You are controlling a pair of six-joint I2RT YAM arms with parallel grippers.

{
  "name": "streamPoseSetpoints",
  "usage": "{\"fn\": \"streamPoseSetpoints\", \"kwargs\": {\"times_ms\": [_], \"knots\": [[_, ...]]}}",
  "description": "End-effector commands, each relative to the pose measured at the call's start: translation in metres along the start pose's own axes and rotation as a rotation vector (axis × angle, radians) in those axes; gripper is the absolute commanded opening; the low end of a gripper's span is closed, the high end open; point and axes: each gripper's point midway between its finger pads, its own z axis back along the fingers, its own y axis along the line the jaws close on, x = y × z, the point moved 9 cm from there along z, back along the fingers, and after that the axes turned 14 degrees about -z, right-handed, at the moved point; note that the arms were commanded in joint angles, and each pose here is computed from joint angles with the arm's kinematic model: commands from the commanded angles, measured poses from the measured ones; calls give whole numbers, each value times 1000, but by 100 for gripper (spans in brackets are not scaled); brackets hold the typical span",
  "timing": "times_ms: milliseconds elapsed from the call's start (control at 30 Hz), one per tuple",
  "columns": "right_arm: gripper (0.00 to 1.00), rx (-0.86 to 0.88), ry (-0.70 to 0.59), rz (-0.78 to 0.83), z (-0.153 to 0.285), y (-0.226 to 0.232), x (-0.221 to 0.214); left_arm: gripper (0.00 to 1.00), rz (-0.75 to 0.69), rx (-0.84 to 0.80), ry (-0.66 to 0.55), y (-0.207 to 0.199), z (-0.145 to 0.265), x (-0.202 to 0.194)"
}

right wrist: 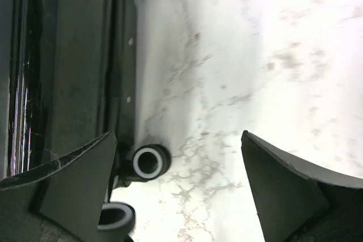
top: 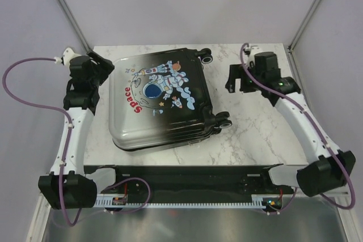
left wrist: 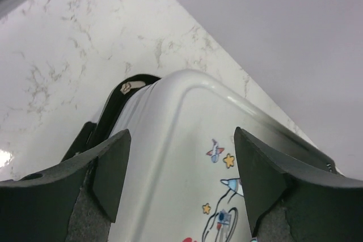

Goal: Pack the luggage
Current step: Zip the luggage at the center of the board.

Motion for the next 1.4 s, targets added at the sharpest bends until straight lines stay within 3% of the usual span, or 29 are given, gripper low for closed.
{"fn": "streamPoseSetpoints", "kwargs": {"times_ms": [0, 133, 300, 467, 733, 1367], "knots": [[98, -59, -55, 3, 49, -13, 6, 80, -112, -32, -57, -4, 24, 27], [98, 52, 134, -129, 63, -10, -44, 81, -118, -87, -47, -9, 38, 32], [98, 277, 184, -174, 88, -3, -87, 79, -121, -158, 11, -7, 49, 15], [98, 365, 211, -163, 96, -8, -117, 79, -142, -154, 66, 5, 53, -8], [98, 404, 99, -73, 84, -15, -122, 79, -121, -164, 101, 13, 60, -26], [95, 475, 142, 28, 41, -9, -105, 79, -82, -137, 70, 17, 70, -27]]}}
